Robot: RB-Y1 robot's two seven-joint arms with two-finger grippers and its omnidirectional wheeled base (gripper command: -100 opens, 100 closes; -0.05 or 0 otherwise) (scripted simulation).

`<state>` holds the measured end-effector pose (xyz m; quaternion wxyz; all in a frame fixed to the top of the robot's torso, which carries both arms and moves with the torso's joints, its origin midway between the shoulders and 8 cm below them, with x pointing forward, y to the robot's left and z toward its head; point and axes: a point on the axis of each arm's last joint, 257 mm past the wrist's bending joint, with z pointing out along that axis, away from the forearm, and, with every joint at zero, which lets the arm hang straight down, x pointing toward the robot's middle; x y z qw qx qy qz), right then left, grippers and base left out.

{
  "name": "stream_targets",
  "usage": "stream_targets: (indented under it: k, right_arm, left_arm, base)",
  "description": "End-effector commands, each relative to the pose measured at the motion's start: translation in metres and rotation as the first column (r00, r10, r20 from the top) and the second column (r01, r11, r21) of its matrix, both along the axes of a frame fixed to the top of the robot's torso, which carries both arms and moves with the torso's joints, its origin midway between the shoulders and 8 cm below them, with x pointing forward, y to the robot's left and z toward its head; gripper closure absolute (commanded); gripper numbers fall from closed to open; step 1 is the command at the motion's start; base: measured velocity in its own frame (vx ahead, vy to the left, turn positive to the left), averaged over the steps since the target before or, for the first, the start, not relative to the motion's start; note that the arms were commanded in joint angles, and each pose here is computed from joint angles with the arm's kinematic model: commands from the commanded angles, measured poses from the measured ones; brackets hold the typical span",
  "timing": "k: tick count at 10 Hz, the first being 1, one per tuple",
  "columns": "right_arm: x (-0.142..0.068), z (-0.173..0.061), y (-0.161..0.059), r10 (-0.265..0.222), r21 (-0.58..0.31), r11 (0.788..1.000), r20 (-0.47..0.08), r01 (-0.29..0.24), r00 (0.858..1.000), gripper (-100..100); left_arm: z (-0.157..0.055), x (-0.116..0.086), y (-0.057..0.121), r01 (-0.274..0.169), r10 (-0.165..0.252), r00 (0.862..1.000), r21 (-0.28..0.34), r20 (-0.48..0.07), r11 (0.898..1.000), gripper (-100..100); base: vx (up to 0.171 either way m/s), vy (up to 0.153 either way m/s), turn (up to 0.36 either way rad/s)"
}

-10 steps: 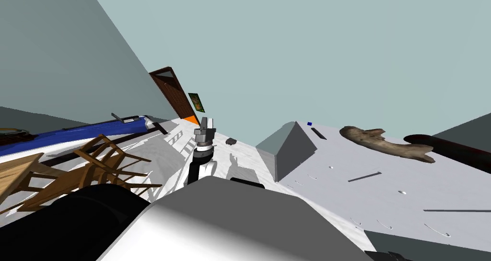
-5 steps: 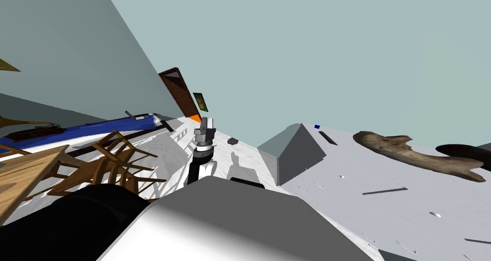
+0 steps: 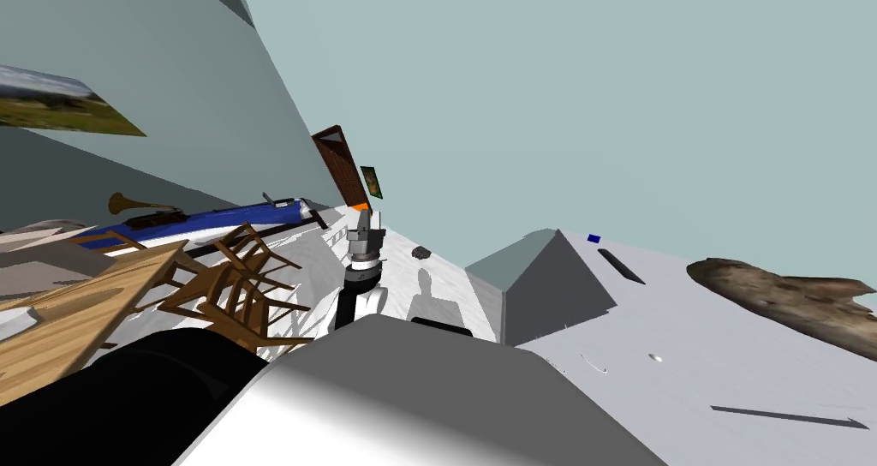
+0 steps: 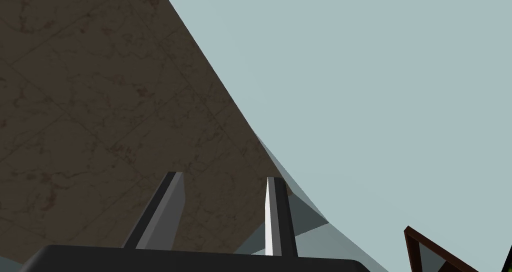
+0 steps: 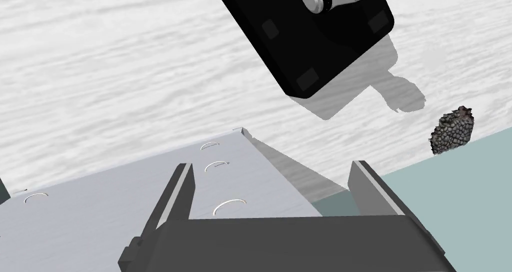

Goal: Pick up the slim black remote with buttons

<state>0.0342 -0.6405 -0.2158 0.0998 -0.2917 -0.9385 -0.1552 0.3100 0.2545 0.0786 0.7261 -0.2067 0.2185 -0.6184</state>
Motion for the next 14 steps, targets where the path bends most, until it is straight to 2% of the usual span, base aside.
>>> stream_targets:
  k: [1, 2, 3, 5, 6, 8, 9, 12, 14]
  right_arm:
    - [0.003, 0.009, -0.01, -0.01, -0.027, 1.0, -0.003, 0.01, 1.0, -100]
    - [0.002, 0.013, -0.019, -0.022, -0.051, 0.998, -0.001, 0.022, 1.0, -100]
    - [0.004, 0.032, -0.036, -0.046, -0.109, 0.993, -0.001, 0.046, 0.999, -100]
    - [0.003, 0.033, -0.039, -0.051, -0.119, 0.992, 0.001, 0.051, 0.999, -100]
    - [0.006, 0.047, -0.051, -0.071, -0.16, 0.985, 0.007, 0.071, 0.997, -100]
    - [0.005, 0.051, -0.056, -0.079, -0.176, 0.981, 0.01, 0.079, 0.997, -100]
    - [0.007, 0.064, -0.068, -0.102, -0.217, 0.97, 0.024, 0.105, 0.994, -100]
    - [0.009, 0.073, -0.078, -0.126, -0.251, 0.959, 0.044, 0.133, 0.991, -100]
    - [0.016, 0.08, -0.089, -0.16, -0.281, 0.943, 0.085, 0.177, 0.984, -100]
  left_arm:
    - [0.0, 0.0, 0.0, 0.0, 0.0, 1.0, 0.0, 0.0, 1.0, 0]
    - [0.0, 0.0, 0.0, 0.0, 0.0, 1.0, 0.0, 0.0, 1.0, 0]
    - [0.0, 0.0, 0.0, 0.0, 0.0, 1.0, 0.0, 0.0, 1.0, 0]
    - [0.0, 0.0, 0.0, 0.0, 0.0, 1.0, 0.0, 0.0, 1.0, 0]
    - [0.0, 0.0, 0.0, 0.0, 0.0, 1.0, 0.0, 0.0, 1.0, 0]
    - [0.0, 0.0, 0.0, 0.0, 0.0, 1.0, 0.0, 0.0, 1.0, 0]
    - [0.0, 0.0, 0.0, 0.0, 0.0, 1.0, 0.0, 0.0, 1.0, 0]
    - [0.0, 0.0, 0.0, 0.0, 0.0, 1.0, 0.0, 0.0, 1.0, 0]
    - [0.0, 0.0, 0.0, 0.0, 0.0, 1.0, 0.0, 0.0, 1.0, 0]
  base:
    - [0.074, -0.058, 0.148]
    - [0.025, -0.026, 0.011]
    - [0.055, -0.032, 0.26]
    - [0.05, -0.037, 0.073]
    - [0.076, -0.045, 0.19]
    - [0.057, -0.053, 0.101]
    - [0.062, -0.048, 0.242]
    - [0.098, -0.09, 0.189]
    - [0.117, -0.126, 0.311]
